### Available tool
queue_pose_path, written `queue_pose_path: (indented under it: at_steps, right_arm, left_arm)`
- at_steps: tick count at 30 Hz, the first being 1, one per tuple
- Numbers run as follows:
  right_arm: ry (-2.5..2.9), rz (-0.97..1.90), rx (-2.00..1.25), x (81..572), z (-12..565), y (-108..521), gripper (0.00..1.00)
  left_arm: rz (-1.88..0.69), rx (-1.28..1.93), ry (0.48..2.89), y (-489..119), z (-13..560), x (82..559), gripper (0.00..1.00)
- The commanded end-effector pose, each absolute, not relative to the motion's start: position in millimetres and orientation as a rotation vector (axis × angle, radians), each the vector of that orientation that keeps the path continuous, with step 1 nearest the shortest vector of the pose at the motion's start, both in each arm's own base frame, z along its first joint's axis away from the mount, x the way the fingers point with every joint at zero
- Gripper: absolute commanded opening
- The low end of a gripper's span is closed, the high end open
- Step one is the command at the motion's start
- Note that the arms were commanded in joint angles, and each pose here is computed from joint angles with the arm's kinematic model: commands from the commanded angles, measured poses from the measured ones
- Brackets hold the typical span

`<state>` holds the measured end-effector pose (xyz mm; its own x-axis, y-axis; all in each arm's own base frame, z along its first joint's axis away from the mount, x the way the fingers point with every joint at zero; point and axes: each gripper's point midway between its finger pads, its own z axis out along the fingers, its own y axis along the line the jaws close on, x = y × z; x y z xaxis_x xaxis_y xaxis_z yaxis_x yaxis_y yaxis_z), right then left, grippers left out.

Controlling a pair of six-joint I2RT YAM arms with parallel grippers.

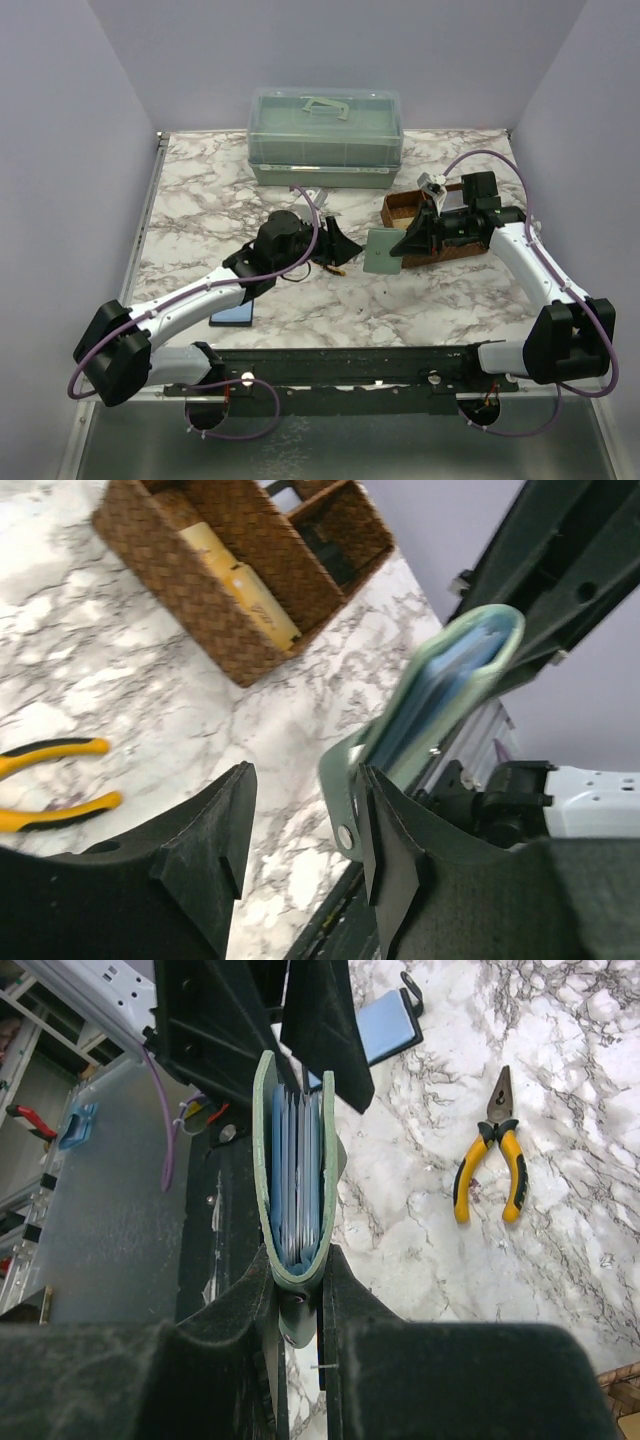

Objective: Take the credit cards out of the card holder
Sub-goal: Open the card holder.

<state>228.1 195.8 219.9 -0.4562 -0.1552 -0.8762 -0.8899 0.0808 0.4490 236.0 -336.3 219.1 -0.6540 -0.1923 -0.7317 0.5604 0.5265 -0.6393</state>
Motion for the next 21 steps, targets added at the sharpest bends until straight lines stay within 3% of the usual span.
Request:
queue_pose_path:
  at_steps: [1,7,14,21]
  right_arm:
    - [1.653,1.450,-1.072,221,234,199,0.00]
    - [1.636,1.471,-1.079,218,237,200,0.00]
    - [1.600,1.497,-1.100,213,241,202,0.00]
    - [1.577,1.508,-1.115,208,243,203,0.00]
  left_arm:
    - [-1.155,0.328,1.974,-317,210,236,0.49]
    - [-1.244,0.422,1.945,-324,215,228,0.49]
    - [-1.391,0.627,1.884,-342,221,209,0.56]
    - [-1.397,0.661,1.866,-344,221,210,0.40]
